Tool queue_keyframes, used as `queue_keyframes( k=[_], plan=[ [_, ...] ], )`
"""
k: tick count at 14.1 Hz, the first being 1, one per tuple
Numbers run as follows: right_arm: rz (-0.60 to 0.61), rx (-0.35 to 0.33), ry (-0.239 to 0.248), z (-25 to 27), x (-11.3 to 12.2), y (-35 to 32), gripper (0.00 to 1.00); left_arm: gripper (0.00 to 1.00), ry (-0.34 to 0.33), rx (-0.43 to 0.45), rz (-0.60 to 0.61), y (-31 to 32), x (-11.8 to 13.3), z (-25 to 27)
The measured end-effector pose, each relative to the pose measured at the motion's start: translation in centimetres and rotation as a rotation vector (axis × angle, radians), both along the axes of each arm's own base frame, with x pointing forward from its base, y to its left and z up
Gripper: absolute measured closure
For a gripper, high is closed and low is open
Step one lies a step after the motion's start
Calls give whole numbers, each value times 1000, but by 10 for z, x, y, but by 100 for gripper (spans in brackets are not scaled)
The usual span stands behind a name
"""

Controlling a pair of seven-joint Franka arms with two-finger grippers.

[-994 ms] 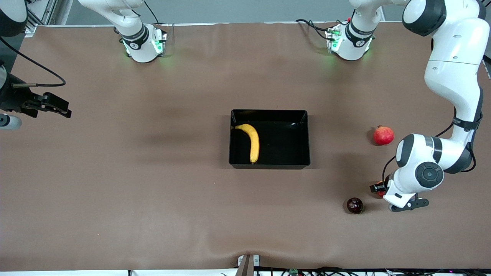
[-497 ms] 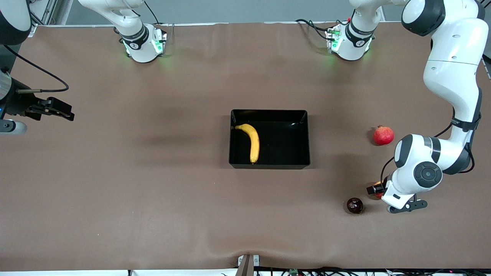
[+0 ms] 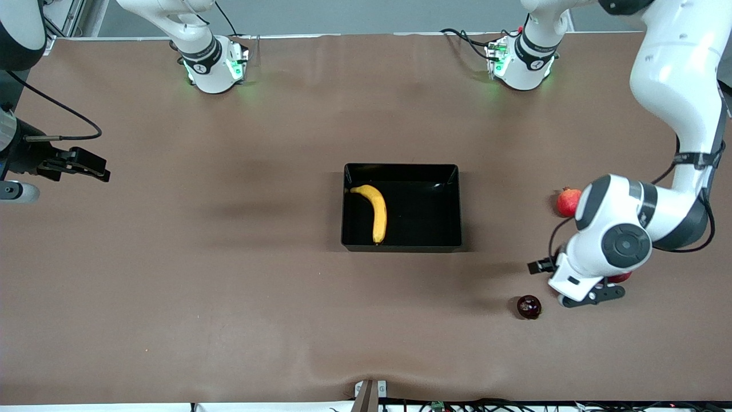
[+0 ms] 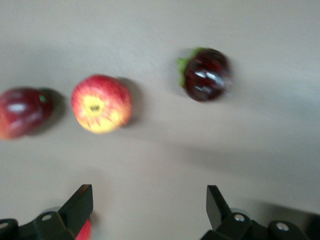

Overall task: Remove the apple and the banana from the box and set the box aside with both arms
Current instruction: 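Move the left gripper back into the box over the yellow banana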

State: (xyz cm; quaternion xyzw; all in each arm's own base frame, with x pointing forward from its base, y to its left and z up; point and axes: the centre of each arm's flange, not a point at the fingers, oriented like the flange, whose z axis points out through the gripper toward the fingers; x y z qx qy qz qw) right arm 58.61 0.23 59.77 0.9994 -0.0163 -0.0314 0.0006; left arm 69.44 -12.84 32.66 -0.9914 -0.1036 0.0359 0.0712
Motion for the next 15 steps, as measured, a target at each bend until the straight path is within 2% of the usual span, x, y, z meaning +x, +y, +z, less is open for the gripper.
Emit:
queue_keyframes(
  k=[3,5,7,11,15],
  plan=[
    [-1,0,0,0,0,-1,0,0,-15,-54,20,-74,-22,23],
    [-1,0,0,0,0,-1,0,0,-20,-72,-28,-126,-40,25],
    [-1,0,-6,0,1,-1,0,0,-53,-104,-90,-176,-56,24],
    [-1,0,-19,1,2,-1,0,0,-106,-200,-188,-248,-80,2],
    [-2,0,-21,-4,7,-1,0,0,-87,-243,-251,-292,-106,-34]
  ],
)
